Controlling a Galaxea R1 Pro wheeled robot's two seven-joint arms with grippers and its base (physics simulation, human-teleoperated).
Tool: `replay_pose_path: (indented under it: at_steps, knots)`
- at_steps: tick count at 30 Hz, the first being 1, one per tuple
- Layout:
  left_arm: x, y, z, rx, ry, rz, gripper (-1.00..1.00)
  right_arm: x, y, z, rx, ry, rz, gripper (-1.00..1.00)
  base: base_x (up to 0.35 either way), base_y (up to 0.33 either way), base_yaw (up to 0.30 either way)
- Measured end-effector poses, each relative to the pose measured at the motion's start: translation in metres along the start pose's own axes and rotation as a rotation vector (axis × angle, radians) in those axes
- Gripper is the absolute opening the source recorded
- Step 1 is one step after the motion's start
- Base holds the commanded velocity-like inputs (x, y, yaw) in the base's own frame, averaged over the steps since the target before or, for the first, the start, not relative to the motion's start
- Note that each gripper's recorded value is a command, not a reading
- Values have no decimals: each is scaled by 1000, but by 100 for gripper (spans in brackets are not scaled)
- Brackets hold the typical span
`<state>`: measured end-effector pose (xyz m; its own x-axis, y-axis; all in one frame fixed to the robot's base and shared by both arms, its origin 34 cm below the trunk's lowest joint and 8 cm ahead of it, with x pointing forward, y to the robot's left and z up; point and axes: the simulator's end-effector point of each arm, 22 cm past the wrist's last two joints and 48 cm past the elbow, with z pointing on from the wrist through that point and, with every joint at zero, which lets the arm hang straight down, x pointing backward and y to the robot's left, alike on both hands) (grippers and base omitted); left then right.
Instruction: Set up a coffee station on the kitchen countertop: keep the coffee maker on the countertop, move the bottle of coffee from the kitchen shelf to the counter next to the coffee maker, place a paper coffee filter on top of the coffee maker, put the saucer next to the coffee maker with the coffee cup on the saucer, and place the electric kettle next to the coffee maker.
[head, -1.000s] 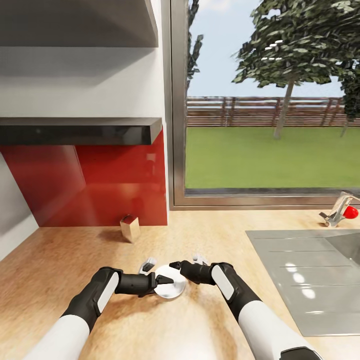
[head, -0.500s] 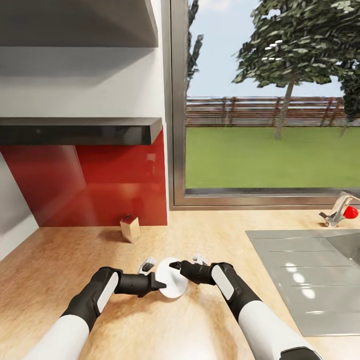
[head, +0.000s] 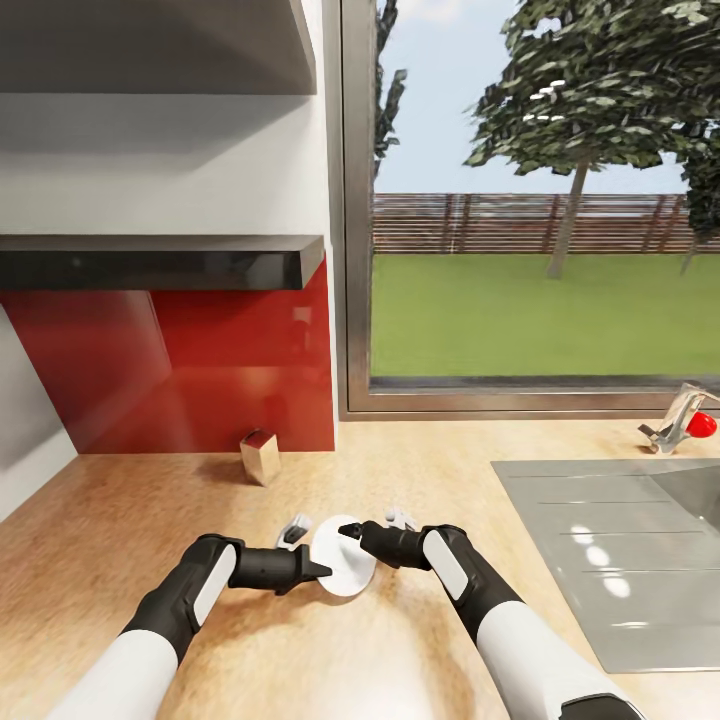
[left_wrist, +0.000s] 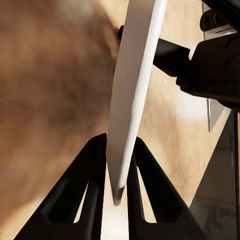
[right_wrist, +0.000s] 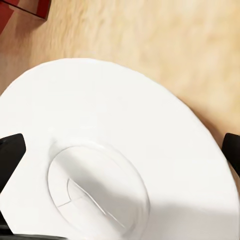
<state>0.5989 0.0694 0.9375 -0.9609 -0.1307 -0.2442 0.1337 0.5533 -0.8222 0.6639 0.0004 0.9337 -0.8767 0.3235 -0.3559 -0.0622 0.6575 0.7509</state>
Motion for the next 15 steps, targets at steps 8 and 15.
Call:
replay_pose_path:
  at_steps: [8, 15]
  knots:
    - [-3, 4, -6, -7, -6, 0, -100, -27, 20, -8, -32, -60, -37, 100, 0, 0, 0]
    - [-15, 17, -23, -18, -46, -23, -100, -117, 68, -55, 2, -289, -171, 100, 0, 0, 0]
